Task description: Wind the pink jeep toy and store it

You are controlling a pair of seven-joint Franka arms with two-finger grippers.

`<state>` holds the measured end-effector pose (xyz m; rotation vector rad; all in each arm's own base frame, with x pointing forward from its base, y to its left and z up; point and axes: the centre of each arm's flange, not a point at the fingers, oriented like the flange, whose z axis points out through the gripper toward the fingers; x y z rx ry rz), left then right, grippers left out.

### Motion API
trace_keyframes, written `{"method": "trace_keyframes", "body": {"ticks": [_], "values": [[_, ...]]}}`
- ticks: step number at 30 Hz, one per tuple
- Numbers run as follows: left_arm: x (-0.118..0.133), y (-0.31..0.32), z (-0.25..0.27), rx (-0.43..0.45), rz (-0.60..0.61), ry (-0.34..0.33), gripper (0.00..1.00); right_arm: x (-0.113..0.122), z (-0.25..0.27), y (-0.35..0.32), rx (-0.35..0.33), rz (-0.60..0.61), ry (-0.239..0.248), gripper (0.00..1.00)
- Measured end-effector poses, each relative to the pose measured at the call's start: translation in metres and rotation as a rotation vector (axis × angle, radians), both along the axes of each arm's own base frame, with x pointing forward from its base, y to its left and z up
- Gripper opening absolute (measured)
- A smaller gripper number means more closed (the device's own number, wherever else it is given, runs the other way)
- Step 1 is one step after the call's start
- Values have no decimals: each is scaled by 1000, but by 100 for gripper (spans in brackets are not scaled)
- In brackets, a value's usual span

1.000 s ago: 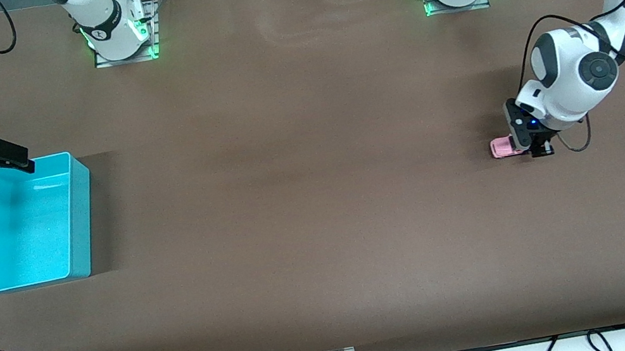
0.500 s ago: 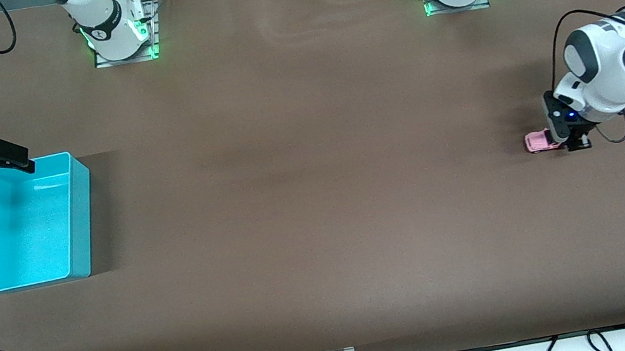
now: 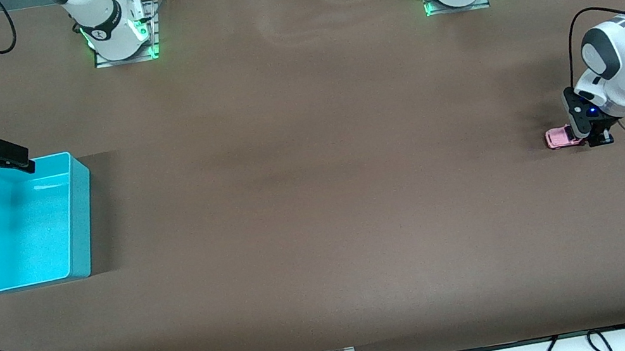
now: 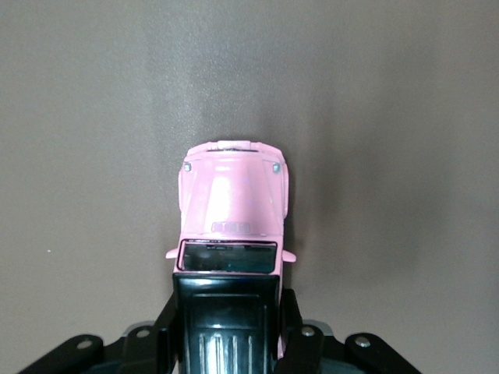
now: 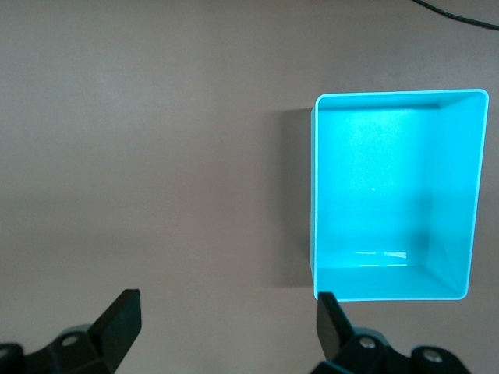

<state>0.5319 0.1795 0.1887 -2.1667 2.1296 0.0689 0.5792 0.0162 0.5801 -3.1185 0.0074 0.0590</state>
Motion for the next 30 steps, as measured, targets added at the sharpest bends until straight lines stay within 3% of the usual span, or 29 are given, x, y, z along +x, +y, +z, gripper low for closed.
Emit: {"method": "trace_keyframes", "body": {"ticks": [5, 16, 24, 30], "values": [[2, 1, -1, -1, 3, 3, 53, 0, 0, 0, 0, 0, 0, 100], [35, -4, 5, -22, -9, 81, 99, 0, 0, 0, 0, -1, -1, 100], [69, -2, 95, -60, 3, 197, 100, 0, 0, 0, 0, -1, -1, 100], [80, -2, 183, -55, 4, 130, 100, 0, 0, 0, 0, -1, 0, 100]]}}
